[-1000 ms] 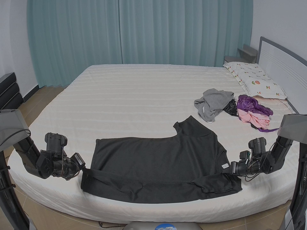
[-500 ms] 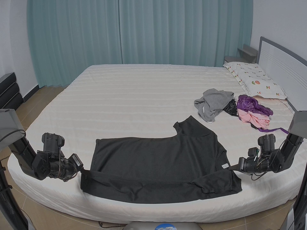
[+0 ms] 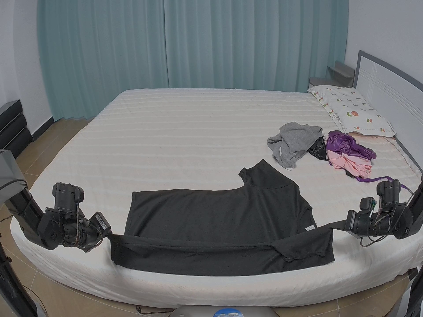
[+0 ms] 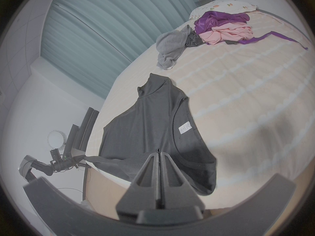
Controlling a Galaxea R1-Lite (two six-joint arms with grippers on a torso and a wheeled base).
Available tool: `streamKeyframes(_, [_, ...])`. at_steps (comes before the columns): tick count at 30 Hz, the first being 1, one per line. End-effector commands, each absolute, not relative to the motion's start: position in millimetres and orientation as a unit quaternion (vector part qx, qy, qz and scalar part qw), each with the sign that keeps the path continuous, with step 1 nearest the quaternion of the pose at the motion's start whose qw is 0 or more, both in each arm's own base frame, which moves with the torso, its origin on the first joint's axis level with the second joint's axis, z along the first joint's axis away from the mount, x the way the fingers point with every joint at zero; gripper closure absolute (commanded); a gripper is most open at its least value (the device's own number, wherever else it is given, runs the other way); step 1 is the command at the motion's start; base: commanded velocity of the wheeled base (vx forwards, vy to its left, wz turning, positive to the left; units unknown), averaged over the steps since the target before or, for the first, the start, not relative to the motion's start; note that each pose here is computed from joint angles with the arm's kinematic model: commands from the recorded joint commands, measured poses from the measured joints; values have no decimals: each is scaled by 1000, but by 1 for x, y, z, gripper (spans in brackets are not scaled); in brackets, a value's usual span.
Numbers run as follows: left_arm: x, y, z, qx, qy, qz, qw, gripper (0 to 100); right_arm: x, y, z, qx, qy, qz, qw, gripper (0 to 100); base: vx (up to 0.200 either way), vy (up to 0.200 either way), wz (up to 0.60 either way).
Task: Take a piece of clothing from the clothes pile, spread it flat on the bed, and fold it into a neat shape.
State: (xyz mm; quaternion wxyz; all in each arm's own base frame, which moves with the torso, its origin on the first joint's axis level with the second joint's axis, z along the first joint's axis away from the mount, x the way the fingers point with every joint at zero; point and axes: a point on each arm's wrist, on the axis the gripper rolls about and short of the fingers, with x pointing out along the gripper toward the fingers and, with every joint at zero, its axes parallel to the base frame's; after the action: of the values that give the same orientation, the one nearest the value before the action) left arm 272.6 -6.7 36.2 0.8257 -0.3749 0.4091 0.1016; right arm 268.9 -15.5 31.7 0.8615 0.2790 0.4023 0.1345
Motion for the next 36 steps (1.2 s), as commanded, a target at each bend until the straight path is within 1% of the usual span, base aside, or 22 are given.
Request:
streamKeyframes(1, [267,-3,42,-380,401,103,827,100,253,-19,47,282,384,138,869,100,0,0,0])
streamKeyframes(6, [255,-4,48,-387,405,85,824,100,239,-25,55,291,373,140,870,100,0,0,0])
streamKeyframes(13, [241,-4,51,-388,406,84,823,100,225,-28,58,301,369,147,867,100,0,0,0])
streamKeyframes(23, [224,-4,62,-390,393,78,829,100,208,-24,57,302,379,156,861,100,0,0,0])
streamKeyframes(28, [214,-4,67,-390,385,75,833,100,199,-23,59,296,375,159,864,100,0,0,0])
streamKeyframes(36, [203,-4,62,-387,401,80,826,100,189,-21,59,291,378,161,864,100,0,0,0])
